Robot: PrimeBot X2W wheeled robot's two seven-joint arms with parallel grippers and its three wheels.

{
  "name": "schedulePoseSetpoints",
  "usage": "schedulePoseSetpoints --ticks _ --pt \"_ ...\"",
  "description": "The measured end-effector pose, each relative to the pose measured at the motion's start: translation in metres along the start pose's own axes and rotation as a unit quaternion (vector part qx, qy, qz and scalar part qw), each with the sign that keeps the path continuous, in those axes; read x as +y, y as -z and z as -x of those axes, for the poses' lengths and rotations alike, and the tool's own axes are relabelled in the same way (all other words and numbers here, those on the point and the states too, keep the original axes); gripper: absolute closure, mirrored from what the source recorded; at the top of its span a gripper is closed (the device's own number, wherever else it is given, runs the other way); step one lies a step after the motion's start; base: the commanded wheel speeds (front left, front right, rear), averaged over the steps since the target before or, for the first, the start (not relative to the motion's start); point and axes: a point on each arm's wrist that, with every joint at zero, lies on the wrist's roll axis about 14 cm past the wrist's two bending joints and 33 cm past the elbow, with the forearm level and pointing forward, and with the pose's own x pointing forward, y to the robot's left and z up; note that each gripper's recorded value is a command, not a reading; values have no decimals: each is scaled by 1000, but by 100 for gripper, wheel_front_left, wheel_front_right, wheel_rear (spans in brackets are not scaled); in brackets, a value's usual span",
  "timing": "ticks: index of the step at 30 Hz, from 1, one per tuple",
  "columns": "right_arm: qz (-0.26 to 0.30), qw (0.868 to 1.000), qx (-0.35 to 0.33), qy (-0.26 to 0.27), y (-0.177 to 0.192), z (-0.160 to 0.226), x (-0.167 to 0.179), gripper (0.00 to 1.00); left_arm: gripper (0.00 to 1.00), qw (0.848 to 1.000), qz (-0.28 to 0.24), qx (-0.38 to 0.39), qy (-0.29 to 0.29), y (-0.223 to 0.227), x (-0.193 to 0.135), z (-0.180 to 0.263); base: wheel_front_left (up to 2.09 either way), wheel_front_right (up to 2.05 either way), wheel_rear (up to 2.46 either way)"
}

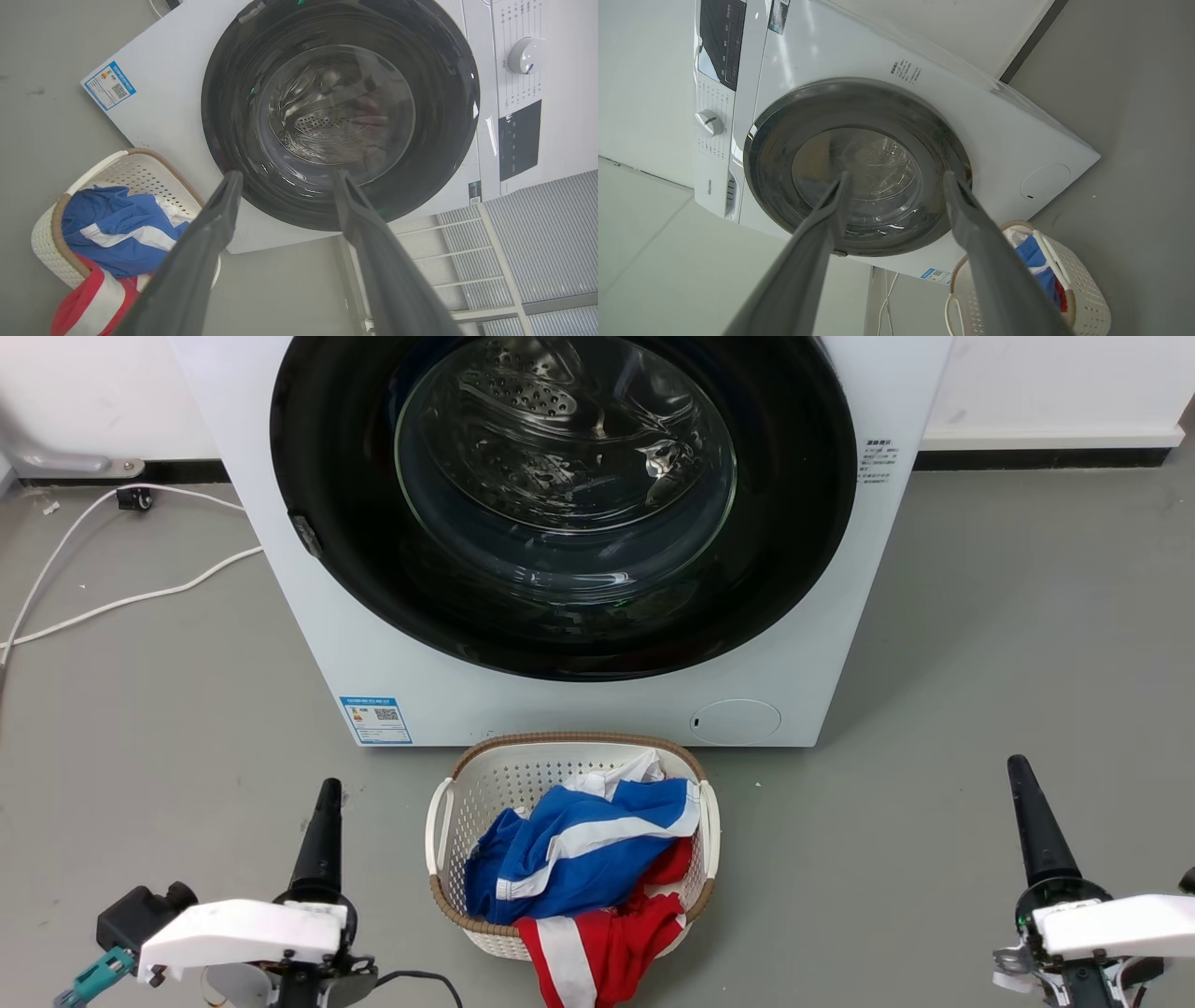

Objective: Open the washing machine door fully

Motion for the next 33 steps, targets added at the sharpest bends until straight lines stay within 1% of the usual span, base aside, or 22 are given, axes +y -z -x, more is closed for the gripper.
schedulePoseSetpoints --ticks 7,11,18,27,33 --pt "94 995 2 -16 3 2 9 0 0 997 -82 -1 -4 5 -3 1 0 0 0" --pt "143 989 3 -23 5 4 13 0 0 992 -124 -3 -4 6 -5 1 0 0 0" --pt "211 977 4 -29 8 6 15 0 0 983 -185 -7 0 8 -10 3 0 0 0" --pt "273 961 -2 -37 8 10 17 0 0 967 -253 -11 16 10 -17 5 0 0 0" --pt "305 951 -9 -46 7 11 22 0 0 957 -290 -16 22 12 -20 6 0 0 0"
